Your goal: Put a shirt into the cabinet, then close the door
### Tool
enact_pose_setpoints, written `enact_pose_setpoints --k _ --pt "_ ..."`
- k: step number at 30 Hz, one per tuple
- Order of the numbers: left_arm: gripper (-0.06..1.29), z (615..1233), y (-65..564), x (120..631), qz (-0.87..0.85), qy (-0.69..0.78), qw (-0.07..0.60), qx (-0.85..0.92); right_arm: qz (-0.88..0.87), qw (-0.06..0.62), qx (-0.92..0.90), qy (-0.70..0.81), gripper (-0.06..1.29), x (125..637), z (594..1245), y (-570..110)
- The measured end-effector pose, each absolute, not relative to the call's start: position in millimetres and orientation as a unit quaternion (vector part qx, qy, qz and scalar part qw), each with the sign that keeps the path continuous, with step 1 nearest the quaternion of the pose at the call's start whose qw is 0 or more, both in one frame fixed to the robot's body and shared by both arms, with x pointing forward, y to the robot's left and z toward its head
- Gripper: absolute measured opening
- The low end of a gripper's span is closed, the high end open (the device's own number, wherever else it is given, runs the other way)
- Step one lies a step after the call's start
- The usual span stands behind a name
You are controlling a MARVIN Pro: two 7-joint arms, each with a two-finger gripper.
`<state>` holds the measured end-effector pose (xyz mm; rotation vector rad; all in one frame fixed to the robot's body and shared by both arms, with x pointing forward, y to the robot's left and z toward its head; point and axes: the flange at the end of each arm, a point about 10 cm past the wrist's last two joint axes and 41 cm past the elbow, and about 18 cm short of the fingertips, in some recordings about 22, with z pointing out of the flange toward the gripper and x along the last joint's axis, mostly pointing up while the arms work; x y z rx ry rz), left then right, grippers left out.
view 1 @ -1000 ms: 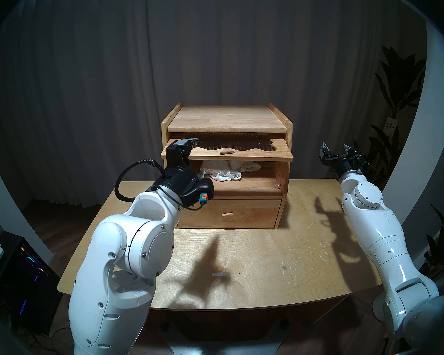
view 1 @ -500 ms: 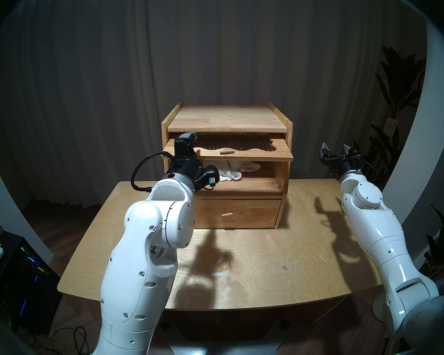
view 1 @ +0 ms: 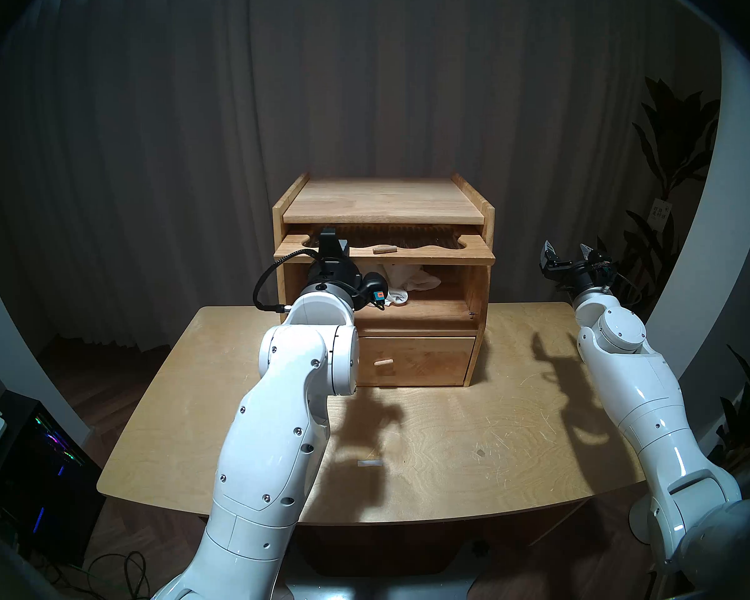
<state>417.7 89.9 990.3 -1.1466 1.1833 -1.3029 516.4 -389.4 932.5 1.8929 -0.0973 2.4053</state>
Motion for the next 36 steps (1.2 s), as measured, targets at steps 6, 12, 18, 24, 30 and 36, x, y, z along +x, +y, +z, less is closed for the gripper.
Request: enact_pose_setpoints --k 6,12,18,24,30,36 --pt "0.12 991.0 86.6 405.3 -0.544 0.492 0.499 -0.462 0.785 0.040 0.618 -0.032 1.24 516.3 932.5 -389.4" --pt "0.12 982.7 84.3 385.1 -0.549 0.502 0.495 -0.448 0.785 0.040 0.618 -0.032 1.24 516.3 932.5 -389.4" --pt "0.11 975.3 86.5 363.4 -0.554 0.512 0.491 -0.436 0.785 0.040 0.618 -0.032 1.24 516.3 932.5 -389.4" --pt "0.08 969.5 92.9 352.5 -0.557 0.521 0.482 -0.432 0.785 0.040 0.618 -0.032 1.24 516.3 932.4 -389.4" --pt "0.07 965.3 101.3 351.9 -0.557 0.524 0.479 -0.431 0.785 0.040 0.618 -0.032 1.24 516.3 932.4 -389.3" --pt "0.07 965.1 109.2 349.1 -0.561 0.527 0.477 -0.425 0.785 0.040 0.618 -0.032 1.24 516.3 932.5 -389.3"
